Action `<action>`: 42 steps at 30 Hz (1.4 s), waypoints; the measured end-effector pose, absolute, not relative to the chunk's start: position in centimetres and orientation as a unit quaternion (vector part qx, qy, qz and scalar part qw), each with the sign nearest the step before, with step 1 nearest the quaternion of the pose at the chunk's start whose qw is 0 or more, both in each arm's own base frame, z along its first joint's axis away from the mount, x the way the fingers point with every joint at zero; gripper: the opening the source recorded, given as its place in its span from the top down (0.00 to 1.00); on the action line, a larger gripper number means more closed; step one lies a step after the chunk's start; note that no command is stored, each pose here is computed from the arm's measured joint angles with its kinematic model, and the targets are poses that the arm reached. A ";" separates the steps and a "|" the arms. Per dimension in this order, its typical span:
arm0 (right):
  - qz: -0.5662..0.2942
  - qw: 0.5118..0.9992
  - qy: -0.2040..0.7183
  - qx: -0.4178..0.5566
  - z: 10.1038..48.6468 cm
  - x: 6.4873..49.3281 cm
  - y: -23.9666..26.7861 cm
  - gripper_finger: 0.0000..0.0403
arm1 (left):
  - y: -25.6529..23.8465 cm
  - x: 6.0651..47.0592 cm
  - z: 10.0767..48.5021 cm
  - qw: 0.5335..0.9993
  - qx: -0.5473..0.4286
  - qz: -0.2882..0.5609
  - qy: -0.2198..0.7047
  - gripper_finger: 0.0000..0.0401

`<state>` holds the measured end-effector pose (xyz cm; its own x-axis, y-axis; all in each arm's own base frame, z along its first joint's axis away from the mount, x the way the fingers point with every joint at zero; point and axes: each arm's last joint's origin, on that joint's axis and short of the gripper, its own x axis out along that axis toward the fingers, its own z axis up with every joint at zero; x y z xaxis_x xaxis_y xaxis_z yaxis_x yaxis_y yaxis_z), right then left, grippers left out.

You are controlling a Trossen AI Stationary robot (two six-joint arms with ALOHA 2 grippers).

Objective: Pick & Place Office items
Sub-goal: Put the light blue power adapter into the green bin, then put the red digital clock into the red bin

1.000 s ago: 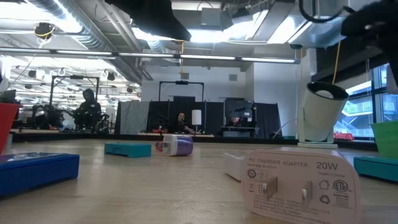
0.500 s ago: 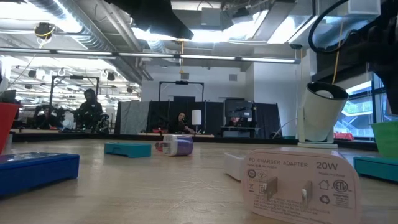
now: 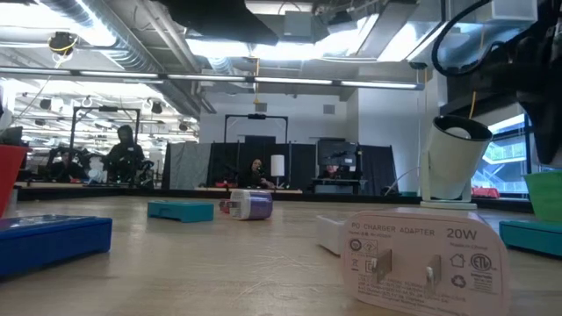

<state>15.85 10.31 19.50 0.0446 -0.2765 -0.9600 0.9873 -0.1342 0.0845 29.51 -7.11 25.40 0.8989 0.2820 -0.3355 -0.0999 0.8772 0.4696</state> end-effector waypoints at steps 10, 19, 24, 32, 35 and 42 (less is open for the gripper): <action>-0.583 0.545 0.376 0.470 18.8 16.4 10.7 0.54 | -7.3 29.6 25.4 0.953 0.220 0.062 0.198 0.21; -0.585 0.534 0.420 0.442 19.0 15.9 10.6 0.43 | -7.3 29.6 25.4 0.953 0.220 0.062 0.198 0.21; -0.580 0.561 0.397 0.438 20.8 16.5 10.8 0.41 | -7.3 29.6 25.4 0.953 0.220 0.062 0.198 0.21; -0.487 0.702 0.261 0.450 24.3 19.5 11.5 0.42 | -7.3 29.6 25.4 0.953 0.220 0.061 0.198 0.21; -0.438 0.726 0.247 0.470 24.6 20.8 12.0 0.43 | -7.3 29.6 25.4 0.953 0.220 0.061 0.198 0.21; -0.302 0.747 0.305 0.508 24.0 24.0 14.5 0.44 | -7.3 29.6 25.4 0.953 0.219 0.061 0.198 0.21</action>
<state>24.02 14.47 24.05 0.6317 -0.1421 -0.7621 0.7610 0.3012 0.5747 29.56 -7.33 25.36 0.9140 0.2027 -0.3513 -0.0286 0.8963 0.4425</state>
